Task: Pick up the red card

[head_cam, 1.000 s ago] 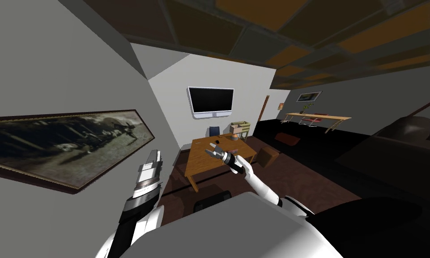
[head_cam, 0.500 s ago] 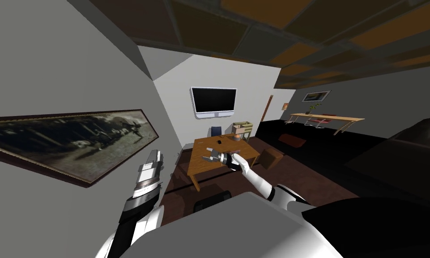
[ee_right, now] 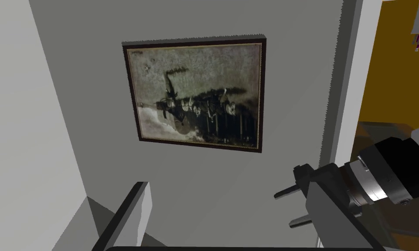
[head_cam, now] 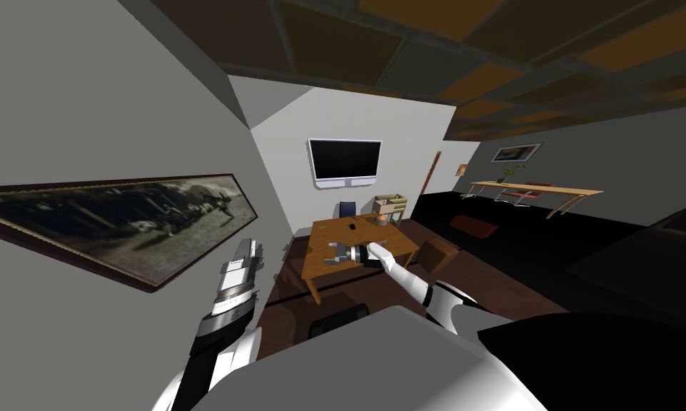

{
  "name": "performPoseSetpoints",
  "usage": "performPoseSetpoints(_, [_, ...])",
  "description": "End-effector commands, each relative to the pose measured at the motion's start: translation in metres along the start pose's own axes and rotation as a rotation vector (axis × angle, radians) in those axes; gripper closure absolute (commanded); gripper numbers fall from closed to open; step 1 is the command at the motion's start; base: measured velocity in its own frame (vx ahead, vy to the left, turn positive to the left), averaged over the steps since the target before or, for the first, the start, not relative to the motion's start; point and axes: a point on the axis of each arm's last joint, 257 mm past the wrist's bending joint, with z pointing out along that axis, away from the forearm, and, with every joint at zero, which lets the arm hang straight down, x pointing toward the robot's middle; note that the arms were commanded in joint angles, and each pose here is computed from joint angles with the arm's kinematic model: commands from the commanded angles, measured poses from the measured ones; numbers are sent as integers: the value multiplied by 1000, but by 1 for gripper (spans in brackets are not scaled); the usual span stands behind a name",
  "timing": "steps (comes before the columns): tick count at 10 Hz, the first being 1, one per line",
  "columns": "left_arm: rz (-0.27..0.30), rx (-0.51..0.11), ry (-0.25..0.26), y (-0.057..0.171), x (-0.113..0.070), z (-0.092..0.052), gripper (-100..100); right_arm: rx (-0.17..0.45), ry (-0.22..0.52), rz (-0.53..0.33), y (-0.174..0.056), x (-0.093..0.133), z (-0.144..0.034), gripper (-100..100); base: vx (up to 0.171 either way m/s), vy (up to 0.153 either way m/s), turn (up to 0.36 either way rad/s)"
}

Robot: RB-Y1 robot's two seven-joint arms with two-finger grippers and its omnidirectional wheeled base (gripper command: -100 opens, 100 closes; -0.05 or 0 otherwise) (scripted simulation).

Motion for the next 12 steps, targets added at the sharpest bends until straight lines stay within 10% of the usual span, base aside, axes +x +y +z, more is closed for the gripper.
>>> performPoseSetpoints(1, [0,0,0,0,0,0,0,-45,91,-27,1,23,0,-100,24,3,85])
performPoseSetpoints(12, [0,0,0,0,0,0,0,-135,531,-121,-24,140,-56,-100,21,-15,45])
